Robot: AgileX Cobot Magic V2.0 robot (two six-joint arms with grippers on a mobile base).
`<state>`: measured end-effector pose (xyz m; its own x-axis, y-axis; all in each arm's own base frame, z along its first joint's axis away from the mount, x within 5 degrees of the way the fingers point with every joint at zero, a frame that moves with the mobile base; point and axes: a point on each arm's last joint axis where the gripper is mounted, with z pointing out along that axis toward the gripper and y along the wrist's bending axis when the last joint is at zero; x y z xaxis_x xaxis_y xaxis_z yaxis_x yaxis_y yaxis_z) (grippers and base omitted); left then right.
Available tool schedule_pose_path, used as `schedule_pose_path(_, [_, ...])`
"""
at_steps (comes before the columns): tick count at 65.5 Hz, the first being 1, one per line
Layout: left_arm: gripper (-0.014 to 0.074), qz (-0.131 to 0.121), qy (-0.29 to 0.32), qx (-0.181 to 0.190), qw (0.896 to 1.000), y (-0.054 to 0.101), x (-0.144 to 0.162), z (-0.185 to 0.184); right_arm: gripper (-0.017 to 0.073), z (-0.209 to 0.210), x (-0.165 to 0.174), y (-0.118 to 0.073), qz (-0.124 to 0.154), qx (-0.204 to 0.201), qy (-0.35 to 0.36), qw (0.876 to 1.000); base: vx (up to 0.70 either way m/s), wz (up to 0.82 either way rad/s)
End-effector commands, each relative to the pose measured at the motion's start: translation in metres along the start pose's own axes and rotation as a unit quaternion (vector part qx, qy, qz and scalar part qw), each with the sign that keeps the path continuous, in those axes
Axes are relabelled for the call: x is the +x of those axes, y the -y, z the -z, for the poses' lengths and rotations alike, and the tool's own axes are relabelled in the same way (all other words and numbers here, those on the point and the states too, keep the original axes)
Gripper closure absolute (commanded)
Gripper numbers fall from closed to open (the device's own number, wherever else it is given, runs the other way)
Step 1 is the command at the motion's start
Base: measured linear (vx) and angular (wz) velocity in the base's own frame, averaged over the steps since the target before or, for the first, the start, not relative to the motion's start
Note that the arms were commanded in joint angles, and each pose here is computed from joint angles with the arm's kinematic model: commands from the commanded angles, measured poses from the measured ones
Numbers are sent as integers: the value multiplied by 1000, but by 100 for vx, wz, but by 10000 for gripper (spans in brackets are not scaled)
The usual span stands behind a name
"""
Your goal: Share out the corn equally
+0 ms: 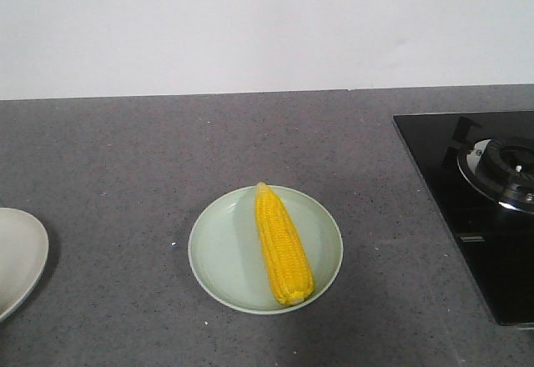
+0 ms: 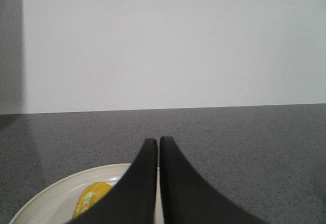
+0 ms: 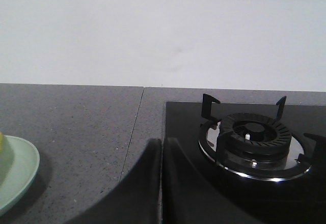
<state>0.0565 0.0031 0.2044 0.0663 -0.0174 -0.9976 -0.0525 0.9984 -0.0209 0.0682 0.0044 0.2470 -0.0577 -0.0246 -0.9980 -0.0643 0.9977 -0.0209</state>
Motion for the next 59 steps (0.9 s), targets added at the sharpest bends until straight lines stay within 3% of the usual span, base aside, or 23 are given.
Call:
schedule_pose_path(1, [600, 10, 39, 4, 999, 0, -3, 1, 570, 7, -1, 1, 3, 6, 61, 998, 0, 0])
schedule_pose_path(15, [600, 10, 39, 4, 999, 0, -3, 1, 570, 14, 26, 0, 1, 6, 80, 997, 0, 0])
schedule_pose_path(27, [600, 10, 39, 4, 999, 0, -3, 1, 570, 10, 43, 0, -19, 5, 75, 997, 0, 0])
schedule_pose_path(59, [600, 10, 39, 4, 999, 0, -3, 1, 570, 9, 43, 0, -20, 5, 78, 997, 0, 0])
